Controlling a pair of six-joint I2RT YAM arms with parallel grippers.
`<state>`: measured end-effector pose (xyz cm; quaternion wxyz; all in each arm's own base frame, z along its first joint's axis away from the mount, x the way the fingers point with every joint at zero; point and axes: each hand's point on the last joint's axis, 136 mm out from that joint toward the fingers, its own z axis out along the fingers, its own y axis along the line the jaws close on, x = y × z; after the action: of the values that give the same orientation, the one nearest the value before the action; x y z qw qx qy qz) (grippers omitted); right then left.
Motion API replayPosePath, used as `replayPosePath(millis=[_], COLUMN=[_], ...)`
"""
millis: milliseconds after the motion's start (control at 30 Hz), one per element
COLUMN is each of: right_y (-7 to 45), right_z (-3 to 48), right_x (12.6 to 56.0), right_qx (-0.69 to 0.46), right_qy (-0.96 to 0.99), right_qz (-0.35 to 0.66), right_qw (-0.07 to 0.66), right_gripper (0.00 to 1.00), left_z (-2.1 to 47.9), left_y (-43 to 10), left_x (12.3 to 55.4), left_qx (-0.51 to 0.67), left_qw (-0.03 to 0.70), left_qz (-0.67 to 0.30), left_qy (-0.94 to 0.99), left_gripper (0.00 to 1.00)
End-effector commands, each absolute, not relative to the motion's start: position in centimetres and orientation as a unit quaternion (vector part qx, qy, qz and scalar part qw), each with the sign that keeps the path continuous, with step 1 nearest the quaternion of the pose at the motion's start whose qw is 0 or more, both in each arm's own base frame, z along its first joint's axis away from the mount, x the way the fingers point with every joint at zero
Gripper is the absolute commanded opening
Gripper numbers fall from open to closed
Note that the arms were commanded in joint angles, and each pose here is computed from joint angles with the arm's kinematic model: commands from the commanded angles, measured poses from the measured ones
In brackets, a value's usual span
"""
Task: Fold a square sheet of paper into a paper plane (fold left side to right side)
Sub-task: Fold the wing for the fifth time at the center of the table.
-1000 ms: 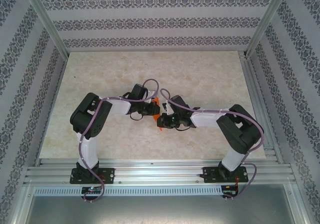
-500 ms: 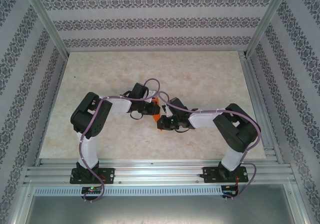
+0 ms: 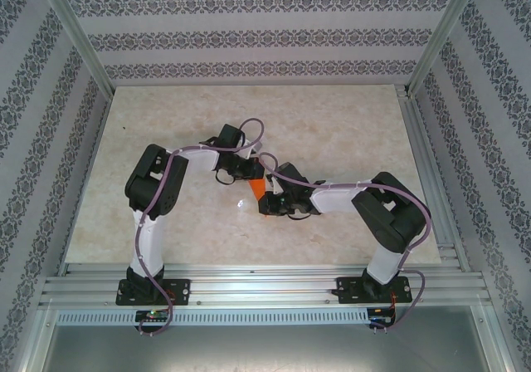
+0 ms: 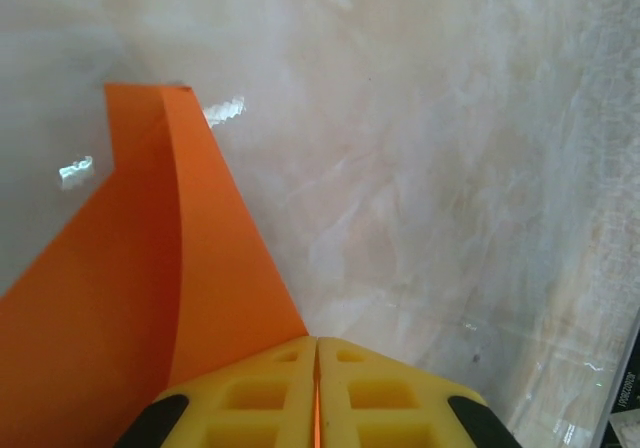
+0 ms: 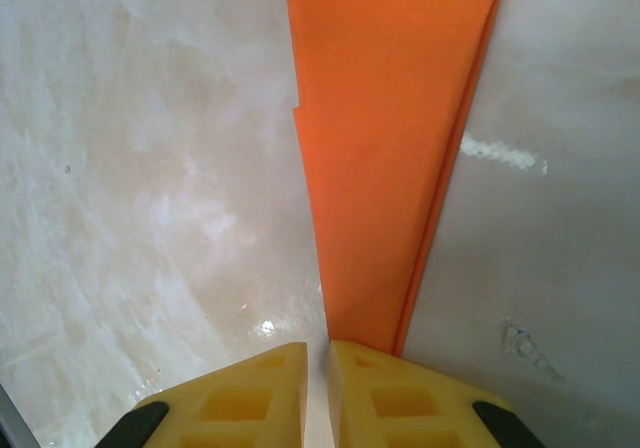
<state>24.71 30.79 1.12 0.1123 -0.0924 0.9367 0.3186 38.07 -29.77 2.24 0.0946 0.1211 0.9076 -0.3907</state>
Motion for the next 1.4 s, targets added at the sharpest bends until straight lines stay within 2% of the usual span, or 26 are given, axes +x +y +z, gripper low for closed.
replayPosePath(millis=[0, 367, 700, 800, 967, 1067, 1167, 1367], right_y=[25.9, 25.7, 26.0, 27.0, 29.0, 29.3, 28.7, 25.9], right_z=[-4.9, -5.1, -4.6, -3.8, 0.0, 2.8, 5.7, 9.6], right_x=[18.1, 17.7, 18.1, 18.6, 20.5, 21.5, 22.6, 25.5], right_qx=[-0.080, -0.082, -0.087, -0.092, -0.115, -0.130, -0.138, -0.153], right_qy=[0.974, 0.976, 0.975, 0.970, 0.956, 0.951, 0.950, 0.961], right_qz=[0.209, 0.200, 0.204, 0.226, 0.266, 0.272, 0.256, 0.141], right_qw=[-0.023, -0.031, -0.024, -0.010, 0.041, 0.074, 0.110, 0.181], right_gripper=[0.16, 0.16, 0.16, 0.16, 0.18, 0.21, 0.28, 0.47], left_z=[-0.5, 0.1, 0.1, 2.2, 9.2, 13.4, 16.2, 18.9], left_y=[-24.9, -24.8, -23.7, -23.6, -23.0, -21.7, -20.1, -17.4], left_x=[43.8, 47.8, 50.8, 51.9, 53.4, 53.4, 52.2, 46.3], left_qx=[0.103, 0.107, 0.114, 0.114, 0.129, 0.128, 0.119, 0.070], left_qw=[0.167, 0.179, 0.194, 0.206, 0.249, 0.277, 0.296, 0.333], left_qz=[-0.303, -0.298, -0.273, -0.285, -0.290, -0.292, -0.289, -0.285], left_qy=[0.933, 0.932, 0.935, 0.929, 0.915, 0.906, 0.903, 0.896], left_gripper=[0.10, 0.19, 0.19, 0.20, 0.25, 0.30, 0.33, 0.39])
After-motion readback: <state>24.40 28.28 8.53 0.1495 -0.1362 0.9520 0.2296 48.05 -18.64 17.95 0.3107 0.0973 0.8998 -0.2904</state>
